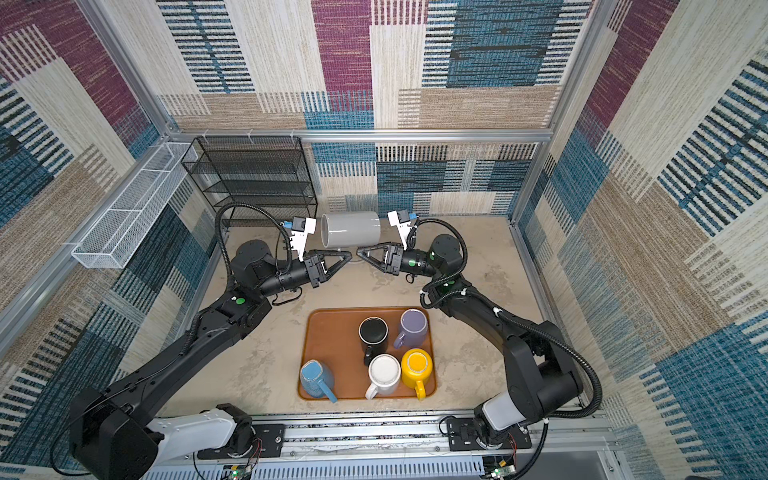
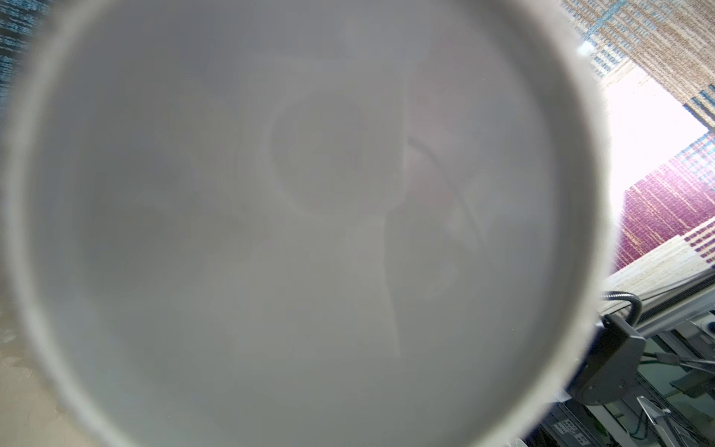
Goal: Turn the mug right side up
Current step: 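Grasp the grey mug's handle with the right gripper beside the left gripper, then open and withdraw the left gripper while the right gripper rotates the mug upright, then lower the upright grey mug beside the light blue mug with the right gripper, then open the right gripper off the grey mug while the left gripper moves toward the tray, then lower the left gripper over the upside-down black mug on the tray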
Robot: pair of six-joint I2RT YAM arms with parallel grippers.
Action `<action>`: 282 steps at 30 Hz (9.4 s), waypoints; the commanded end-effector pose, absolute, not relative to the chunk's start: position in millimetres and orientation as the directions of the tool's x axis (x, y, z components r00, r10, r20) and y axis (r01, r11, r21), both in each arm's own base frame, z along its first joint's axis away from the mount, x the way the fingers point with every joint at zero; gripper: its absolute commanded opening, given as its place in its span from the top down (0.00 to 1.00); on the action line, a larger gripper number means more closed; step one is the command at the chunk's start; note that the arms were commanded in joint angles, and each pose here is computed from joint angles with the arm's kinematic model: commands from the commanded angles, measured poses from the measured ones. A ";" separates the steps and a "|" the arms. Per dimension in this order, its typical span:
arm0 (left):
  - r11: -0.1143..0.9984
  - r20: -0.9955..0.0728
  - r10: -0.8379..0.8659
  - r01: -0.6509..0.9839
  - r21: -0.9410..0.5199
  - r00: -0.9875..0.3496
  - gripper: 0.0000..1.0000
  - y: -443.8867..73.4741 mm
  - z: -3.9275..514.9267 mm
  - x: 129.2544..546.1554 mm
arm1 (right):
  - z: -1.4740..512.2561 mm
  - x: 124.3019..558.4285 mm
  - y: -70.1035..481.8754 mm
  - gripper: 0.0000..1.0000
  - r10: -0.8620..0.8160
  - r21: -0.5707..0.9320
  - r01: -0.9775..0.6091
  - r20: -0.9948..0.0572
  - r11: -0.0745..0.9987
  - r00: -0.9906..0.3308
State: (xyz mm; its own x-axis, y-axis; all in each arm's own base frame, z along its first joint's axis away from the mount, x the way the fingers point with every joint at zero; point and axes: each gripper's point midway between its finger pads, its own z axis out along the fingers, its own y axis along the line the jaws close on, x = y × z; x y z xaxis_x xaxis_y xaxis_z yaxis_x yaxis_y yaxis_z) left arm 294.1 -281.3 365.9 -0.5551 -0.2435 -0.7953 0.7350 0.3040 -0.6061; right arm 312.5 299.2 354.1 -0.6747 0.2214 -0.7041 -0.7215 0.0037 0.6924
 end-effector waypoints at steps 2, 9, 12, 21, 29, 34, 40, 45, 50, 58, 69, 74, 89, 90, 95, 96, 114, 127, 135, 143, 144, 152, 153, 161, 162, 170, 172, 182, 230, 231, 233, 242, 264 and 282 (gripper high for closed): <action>0.232 -0.829 -0.289 0.804 -0.547 -0.480 1.00 -285.8 385.8 291.2 | 373.6 303.7 297.5 0.68 0.246 0.665 -0.745 -0.714 -0.056 -0.655; 0.199 -0.819 -0.275 0.803 -0.561 -0.504 1.00 -294.9 371.5 296.7 | 382.1 299.7 294.7 0.82 0.264 0.676 -0.732 -0.693 -0.088 -0.671; 0.201 -0.816 -0.266 0.799 -0.567 -0.512 1.00 -296.3 365.8 298.2 | 384.3 298.5 294.0 0.87 0.266 0.675 -0.733 -0.693 -0.089 -0.670; 0.257 -0.824 -0.226 0.784 -0.566 -0.520 1.00 -293.8 352.3 298.7 | 389.9 296.4 292.7 1.00 0.270 0.661 -0.746 -0.706 -0.082 -0.655; 0.337 -0.831 -0.221 0.760 -0.556 -0.510 0.72 -285.5 348.1 302.2 | 386.3 298.1 292.4 1.00 0.262 0.653 -0.757 -0.725 -0.035 -0.637; 0.367 -0.836 -0.214 0.752 -0.548 -0.505 0.69 -282.0 347.8 302.5 | 384.6 300.9 291.6 1.00 0.259 0.651 -0.759 -0.734 0.008 -0.627; 0.398 -0.841 -0.203 0.743 -0.539 -0.501 0.69 -277.6 346.4 301.4 | 380.9 305.9 291.1 1.00 0.257 0.652 -0.756 -0.741 0.055 -0.620; 0.425 -0.848 -0.188 0.738 -0.524 -0.495 0.69 -274.0 344.9 300.1 | 377.3 313.8 289.7 1.00 0.254 0.649 -0.752 -0.750 0.112 -0.610; 0.501 -0.847 -0.179 0.695 -0.516 -0.500 0.70 -265.1 339.4 307.4 | 373.3 323.8 287.6 1.00 0.248 0.645 -0.742 -0.760 0.179 -0.601; 0.648 -0.834 -0.113 0.596 -0.474 -0.540 0.73 -249.6 325.8 320.3 | 357.0 346.5 276.4 1.00 0.242 0.643 -0.684 -0.765 0.344 -0.597; 0.676 -0.814 -0.105 0.560 -0.479 -0.571 0.73 -249.0 315.3 328.0 | 319.1 380.1 243.7 1.00 0.257 0.612 -0.515 -0.757 0.600 -0.600; 0.690 -0.805 -0.085 0.548 -0.473 -0.587 0.73 -249.4 311.4 331.5 | 300.4 397.1 223.9 1.00 0.256 0.561 -0.397 -0.757 0.726 -0.601; 0.731 -0.790 -0.053 0.515 -0.448 -0.611 0.74 -240.3 300.2 327.4 | 238.0 432.1 177.5 1.00 0.172 0.327 -0.111 -0.722 0.939 -0.671; 0.732 -0.791 -0.053 0.515 -0.446 -0.610 0.74 -239.6 300.5 327.2 | 233.8 433.6 175.5 1.00 0.163 0.311 -0.101 -0.716 0.945 -0.679; 0.734 -0.791 -0.048 0.515 -0.442 -0.610 0.74 -239.0 298.5 326.6 | 213.9 441.4 168.2 1.00 0.125 0.236 -0.055 -0.684 0.970 -0.718; 0.734 -0.792 -0.048 0.516 -0.442 -0.609 0.74 -239.4 298.8 326.7 | 210.5 442.8 166.5 1.00 0.119 0.221 -0.047 -0.679 0.974 -0.725; 0.784 -0.789 -0.011 0.484 -0.388 -0.614 0.74 -224.9 288.4 322.8 | 151.2 450.4 155.4 1.00 0.043 0.068 0.006 -0.552 0.998 -0.833; 0.805 -0.793 -0.006 0.467 -0.365 -0.609 0.75 -218.6 285.6 322.9 | 130.2 451.6 142.2 1.00 0.029 0.024 0.019 -0.512 1.000 -0.858; 0.810 -0.789 0.011 0.468 -0.353 -0.615 0.75 -219.1 282.9 324.9 | 120.6 454.5 135.1 1.00 0.026 0.005 0.027 -0.498 1.000 -0.867; 0.818 -0.791 0.008 0.460 -0.347 -0.612 0.76 -216.8 281.4 325.6 | 113.5 455.8 124.7 1.00 0.033 -0.010 0.043 -0.484 0.999 -0.875; 0.819 -0.792 0.008 0.458 -0.345 -0.611 0.76 -216.1 281.3 325.7 | 111.5 455.6 123.0 1.00 0.033 -0.012 0.044 -0.479 0.999 -0.877; 0.821 -0.795 0.012 0.460 -0.339 -0.607 0.76 -215.5 282.3 325.4 | 111.6 459.4 123.9 1.00 0.031 -0.001 0.036 -0.478 0.999 -0.878; 0.821 -0.794 0.011 0.459 -0.339 -0.607 0.76 -215.4 282.5 325.3 | 111.2 459.7 124.1 1.00 0.031 0.001 0.035 -0.477 0.999 -0.878; 0.822 -0.797 0.015 0.461 -0.334 -0.604 0.76 -214.2 283.7 324.3 | 107.8 459.3 123.9 1.00 0.030 -0.003 0.035 -0.470 0.999 -0.882; 0.822 -0.799 0.015 0.462 -0.333 -0.602 0.76 -214.2 284.8 324.0 | 107.2 459.2 124.0 1.00 0.030 -0.003 0.035 -0.468 0.999 -0.883; 0.839 -0.815 0.009 0.448 -0.310 -0.580 0.76 -207.4 288.6 324.3 | 105.7 462.1 124.0 0.98 0.029 -0.004 0.035 -0.464 0.999 -0.885; 0.844 -0.814 0.011 0.442 -0.305 -0.581 0.76 -205.8 287.6 325.0 | 104.7 462.7 124.3 0.97 0.028 -0.004 0.034 -0.460 0.999 -0.888; 0.857 -0.814 0.007 0.422 -0.294 -0.581 0.72 -202.0 289.6 326.6 | 104.8 465.7 126.1 0.92 0.023 0.000 0.026 -0.452 1.000 -0.891; 0.935 -0.748 0.037 0.287 -0.208 -0.663 0.61 -167.1 277.2 313.2 | 229.1 458.6 153.7 0.11 0.008 0.183 -0.154 -0.669 0.971 -0.743; 0.937 -0.740 0.038 0.281 -0.206 -0.671 0.61 -165.1 274.9 310.7 | 236.0 458.6 156.4 0.10 0.010 0.195 -0.172 -0.690 0.966 -0.724; 0.938 -0.725 0.038 0.275 -0.212 -0.688 0.61 -163.3 271.3 305.0 | 242.2 454.6 161.6 0.09 0.011 0.220 -0.210 -0.714 0.953 -0.700; 0.927 -0.632 -0.007 0.232 -0.295 -0.775 0.61 -161.0 241.4 275.6 | 253.3 449.1 174.6 0.08 0.024 0.278 -0.278 -0.746 0.920 -0.666; 0.875 -0.366 0.171 0.311 -0.371 -0.915 0.64 -275.5 166.4 214.4 | 253.1 437.8 176.6 0.06 0.078 0.332 -0.289 -0.766 0.898 -0.638; 0.860 -0.268 0.251 0.341 -0.379 -0.930 0.67 -317.1 143.2 189.3 | 238.8 429.6 178.6 0.06 0.048 0.326 -0.316 -0.759 0.891 -0.649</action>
State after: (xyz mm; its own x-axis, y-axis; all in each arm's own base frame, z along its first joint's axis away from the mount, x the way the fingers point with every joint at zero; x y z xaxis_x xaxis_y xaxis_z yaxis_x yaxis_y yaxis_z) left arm 189.9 -311.8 141.9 -0.9258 0.2601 -0.2743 0.3512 0.8604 -0.3694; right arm 428.2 175.3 233.1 -0.6706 0.0535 -0.7399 -0.2889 0.8998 0.3270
